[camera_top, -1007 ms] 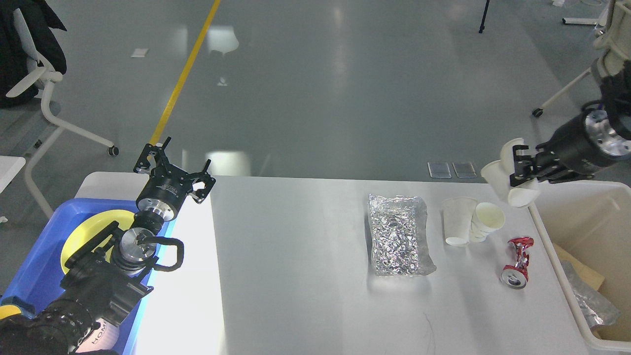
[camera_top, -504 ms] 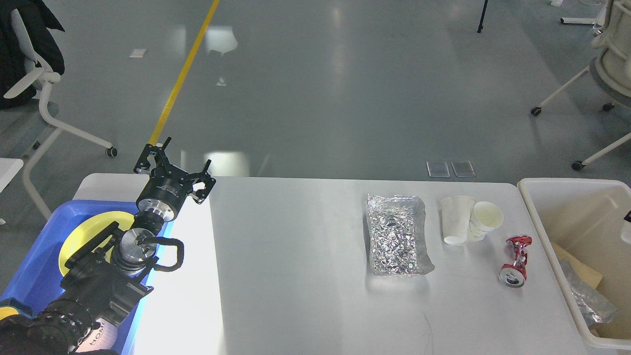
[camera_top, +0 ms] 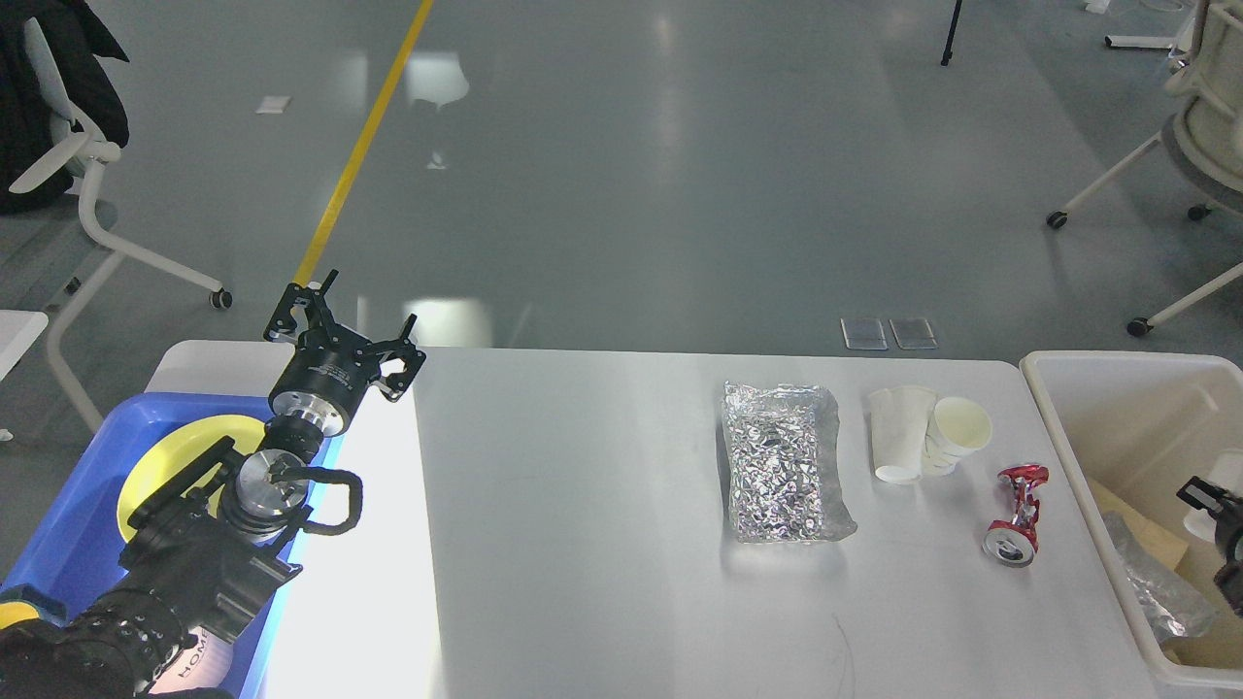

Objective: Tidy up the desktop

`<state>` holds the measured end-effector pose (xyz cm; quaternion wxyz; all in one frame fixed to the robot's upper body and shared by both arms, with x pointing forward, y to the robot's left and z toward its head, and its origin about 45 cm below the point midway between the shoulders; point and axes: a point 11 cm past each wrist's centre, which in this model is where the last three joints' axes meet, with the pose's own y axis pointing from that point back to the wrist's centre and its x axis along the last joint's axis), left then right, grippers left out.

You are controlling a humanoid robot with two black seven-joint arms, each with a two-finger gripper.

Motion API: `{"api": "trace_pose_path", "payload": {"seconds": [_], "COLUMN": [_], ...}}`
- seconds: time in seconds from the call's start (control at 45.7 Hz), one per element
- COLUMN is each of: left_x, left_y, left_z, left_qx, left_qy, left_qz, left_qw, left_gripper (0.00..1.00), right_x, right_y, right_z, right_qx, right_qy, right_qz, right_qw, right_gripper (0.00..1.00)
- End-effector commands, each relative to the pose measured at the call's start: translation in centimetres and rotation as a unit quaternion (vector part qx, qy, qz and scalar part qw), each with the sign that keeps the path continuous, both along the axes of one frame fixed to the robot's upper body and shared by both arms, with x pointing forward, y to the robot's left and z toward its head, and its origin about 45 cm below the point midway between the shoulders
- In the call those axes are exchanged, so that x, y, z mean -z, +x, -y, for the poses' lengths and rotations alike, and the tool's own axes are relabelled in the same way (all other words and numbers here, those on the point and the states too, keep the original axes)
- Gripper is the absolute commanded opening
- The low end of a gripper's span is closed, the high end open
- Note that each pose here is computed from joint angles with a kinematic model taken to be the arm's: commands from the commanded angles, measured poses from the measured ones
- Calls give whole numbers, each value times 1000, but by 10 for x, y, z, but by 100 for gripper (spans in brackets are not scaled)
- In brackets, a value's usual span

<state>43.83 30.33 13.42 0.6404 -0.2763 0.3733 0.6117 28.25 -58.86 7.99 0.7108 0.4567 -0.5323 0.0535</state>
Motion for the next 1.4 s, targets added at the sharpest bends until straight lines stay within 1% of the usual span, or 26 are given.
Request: {"api": "trace_pose_path", "payload": {"seconds": [0.0,0.153,0.263,0.306,0.394,0.482,0.591,0.657,0.744,0.854,0.941,1.007,1.095,1.16,1.226,1.27,1.313,1.379], "left_x": [-1,-1,-1,-1,-1,-1,-1,-1,-1,0,0,0,0,0,0,0,0,0], "left_y": [0,0,0,0,0,0,0,0,0,0,0,0,0,0,0,0,0,0], "left_z": [0,0,0,0,0,0,0,0,0,0,0,0,0,0,0,0,0,0], "left_qx": [0,0,0,0,0,0,0,1,0,0,0,0,0,0,0,0,0,0], "left_qy": [0,0,0,0,0,0,0,0,0,0,-1,0,-1,0,-1,-1,-1,0], "left_qz": [1,1,1,1,1,1,1,1,1,1,1,1,1,1,1,1,1,1], "left_qw": [1000,1000,1000,1000,1000,1000,1000,1000,1000,1000,1000,1000,1000,1000,1000,1000,1000,1000], "left_gripper": [98,98,98,98,98,98,98,98,98,98,98,98,98,98,98,98,98,98], "right_x": [0,-1,-4,-10,-34,-73,-121,-147,-186,-221,-239,-248,-255,-249,-241,-236,-232,-228], "right_y": [0,3,10,17,48,89,129,148,171,184,181,169,142,114,90,78,71,67], "right_z": [0,-1,-4,-5,-10,-20,-34,-50,-78,-123,-169,-208,-258,-289,-314,-326,-334,-338], "right_qx": [4,4,-1,-2,-8,-20,-40,-72,-127,-177,-215,-250,-301,-337,-367,-379,-386,-388], "right_qy": [-2,-1,-1,-3,3,19,50,65,89,142,199,240,268,270,263,260,257,253], "right_qz": [-1,2,9,18,49,88,104,79,29,-21,-61,-105,-170,-226,-273,-294,-309,-316], "right_qw": [1000,1000,1000,1000,999,996,993,992,987,974,954,932,899,874,850,838,830,828], "right_gripper": [100,100,100,100,100,100,100,100,100,100,100,100,100,100,100,100,100,100]}}
